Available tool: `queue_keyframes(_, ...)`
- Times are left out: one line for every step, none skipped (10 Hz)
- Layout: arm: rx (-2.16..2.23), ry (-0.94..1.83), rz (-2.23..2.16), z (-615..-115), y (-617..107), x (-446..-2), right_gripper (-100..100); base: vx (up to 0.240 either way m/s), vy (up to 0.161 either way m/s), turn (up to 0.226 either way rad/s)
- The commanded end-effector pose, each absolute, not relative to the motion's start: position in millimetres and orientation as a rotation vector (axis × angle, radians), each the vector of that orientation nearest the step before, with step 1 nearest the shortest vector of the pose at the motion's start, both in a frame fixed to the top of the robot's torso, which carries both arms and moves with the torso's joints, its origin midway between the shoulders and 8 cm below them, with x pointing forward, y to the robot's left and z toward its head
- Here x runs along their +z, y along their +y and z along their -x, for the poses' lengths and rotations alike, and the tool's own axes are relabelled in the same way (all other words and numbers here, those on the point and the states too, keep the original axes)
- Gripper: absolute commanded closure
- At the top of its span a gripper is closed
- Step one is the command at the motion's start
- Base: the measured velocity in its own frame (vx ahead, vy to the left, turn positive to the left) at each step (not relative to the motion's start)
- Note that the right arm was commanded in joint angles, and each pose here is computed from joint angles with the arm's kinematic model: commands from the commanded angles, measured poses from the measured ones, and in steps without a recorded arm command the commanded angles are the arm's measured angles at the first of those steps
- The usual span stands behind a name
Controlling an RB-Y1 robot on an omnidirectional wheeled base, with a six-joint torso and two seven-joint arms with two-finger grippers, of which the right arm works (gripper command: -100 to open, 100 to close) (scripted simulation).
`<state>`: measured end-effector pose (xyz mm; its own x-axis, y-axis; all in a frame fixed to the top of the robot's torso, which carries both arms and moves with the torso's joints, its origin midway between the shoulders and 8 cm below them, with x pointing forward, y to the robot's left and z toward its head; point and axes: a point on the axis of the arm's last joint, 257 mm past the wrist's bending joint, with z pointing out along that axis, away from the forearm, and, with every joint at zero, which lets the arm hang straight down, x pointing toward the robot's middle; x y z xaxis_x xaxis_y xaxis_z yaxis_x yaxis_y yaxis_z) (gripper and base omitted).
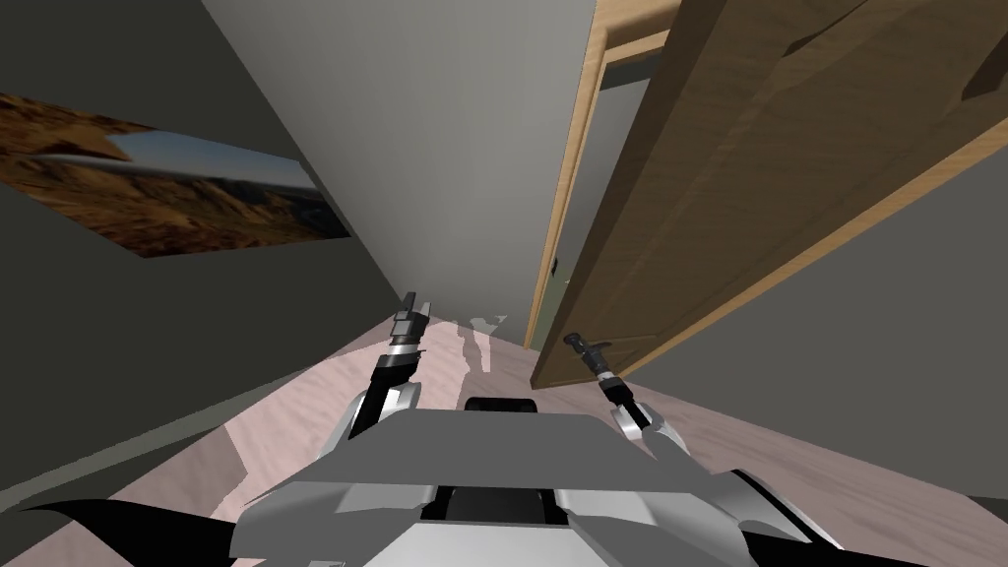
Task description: Pull the door open
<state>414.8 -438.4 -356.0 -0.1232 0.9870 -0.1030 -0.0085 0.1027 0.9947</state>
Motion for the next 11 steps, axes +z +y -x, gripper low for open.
queue_keyframes(1.239, 1.353, -1.057, -409.9, -437.7, -354.8, 100, -0.164, -0.087, 0.066)
queue_keyframes(1.231, 1.352, -1.067, -411.2, -437.4, -357.0, 100, -0.072, -0.041, 0.011)
queue_keyframes(1.24, 1.361, -1.063, -402.7, -438.7, -358.5, 100, -0.181, -0.074, 0.233)
queue_keyframes(1.243, 1.364, -1.059, -399.5, -439.7, -358.2, 100, -0.246, -0.146, 0.234)
queue_keyframes(1.248, 1.367, -1.055, -395.9, -440.9, -357.8, 100, -0.234, -0.152, 0.202)
queue_keyframes(1.252, 1.37, -1.05, -392.0, -442.1, -357.5, 100, -0.216, -0.128, 0.168)
queue_keyframes(1.257, 1.373, -1.046, -388.1, -443.3, -357.0, 100, -0.214, -0.078, 0.167)
queue_keyframes(1.264, 1.379, -1.04, -382.3, -445.1, -356.4, 100, -0.234, -0.077, 0.25)
queue_keyframes(1.268, 1.382, -1.036, -378.8, -446.1, -355.9, 100, -0.263, -0.128, 0.207)
queue_keyframes(1.271, 1.385, -1.033, -375.6, -447.0, -355.5, 100, -0.237, -0.125, 0.16)
queue_keyframes(1.276, 1.388, -1.029, -372.0, -448.1, -355.0, 100, -0.198, -0.121, 0.157)
